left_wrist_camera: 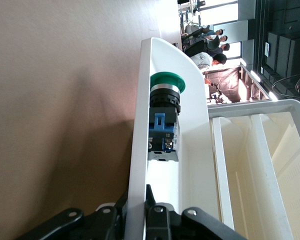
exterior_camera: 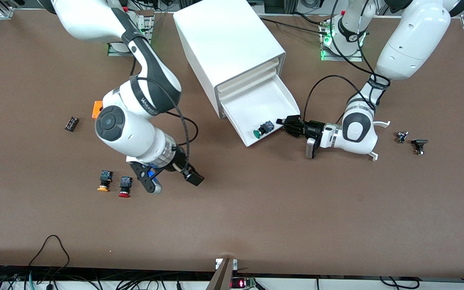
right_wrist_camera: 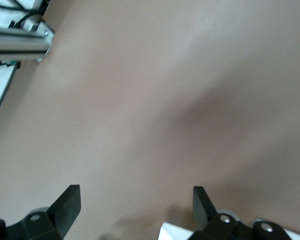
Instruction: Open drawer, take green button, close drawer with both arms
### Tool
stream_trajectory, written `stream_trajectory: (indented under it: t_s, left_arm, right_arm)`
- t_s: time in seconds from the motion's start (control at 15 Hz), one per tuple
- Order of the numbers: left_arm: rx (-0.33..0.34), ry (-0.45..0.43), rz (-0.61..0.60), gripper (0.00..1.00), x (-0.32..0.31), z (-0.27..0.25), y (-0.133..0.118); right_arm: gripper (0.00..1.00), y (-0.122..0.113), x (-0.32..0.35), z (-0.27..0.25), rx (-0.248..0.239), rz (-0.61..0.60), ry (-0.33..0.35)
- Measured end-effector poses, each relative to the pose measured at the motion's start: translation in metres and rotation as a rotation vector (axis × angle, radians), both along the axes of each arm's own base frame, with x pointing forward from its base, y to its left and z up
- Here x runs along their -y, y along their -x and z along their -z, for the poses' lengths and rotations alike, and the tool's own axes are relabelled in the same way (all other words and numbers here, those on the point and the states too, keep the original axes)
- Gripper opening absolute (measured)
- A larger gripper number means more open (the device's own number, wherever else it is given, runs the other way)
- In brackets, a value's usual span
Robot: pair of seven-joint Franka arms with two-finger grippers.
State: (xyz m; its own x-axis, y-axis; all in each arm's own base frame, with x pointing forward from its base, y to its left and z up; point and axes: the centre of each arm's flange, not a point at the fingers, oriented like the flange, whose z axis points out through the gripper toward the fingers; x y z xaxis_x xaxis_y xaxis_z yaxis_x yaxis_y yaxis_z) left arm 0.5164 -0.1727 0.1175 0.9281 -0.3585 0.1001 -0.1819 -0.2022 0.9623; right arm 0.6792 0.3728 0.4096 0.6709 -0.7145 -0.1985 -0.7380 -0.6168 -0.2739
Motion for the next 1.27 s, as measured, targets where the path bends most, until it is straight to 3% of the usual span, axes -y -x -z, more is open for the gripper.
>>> stream_trajectory:
  t_s: [0.07,0.2,0.4,0.6,0.74,1.07,1.27]
  left_arm:
    - [0.0,-0.001,-0.003,0.1,-0.003,0.0,-0.001]
    - [0.013,-0.028,-0.003,0.24,-0.008,0.003,-0.003]
    - [0.015,-0.033,-0.003,0.51,-0.019,0.002,-0.006]
    - [-0.031,-0.022,-0.003,0.79,-0.026,-0.008,-0.012]
    - [-0.062,-0.069,0.022,0.99,-0.028,-0.021,-0.018]
    - [-0.102,-0.268,0.09,1.0,-0.03,-0.088,-0.04]
    - [-0.134,-0.426,0.15,1.0,-0.034,-0.141,-0.061]
  right_arm:
    - [1.0,0.003,-0.008,-0.002,0.004,0.011,-0.016]
    - [1.0,0.007,-0.02,-0.008,0.011,0.028,-0.049]
    - [1.0,0.014,-0.04,-0.016,0.026,0.048,-0.101]
    - [1.0,0.023,-0.057,-0.022,0.028,0.047,-0.139]
    - [1.0,0.035,-0.076,-0.025,0.014,0.063,-0.157]
    - [1.0,0.079,-0.134,-0.027,-0.039,0.1,-0.178]
    - [1.0,0.101,-0.161,-0.014,-0.067,0.116,-0.149]
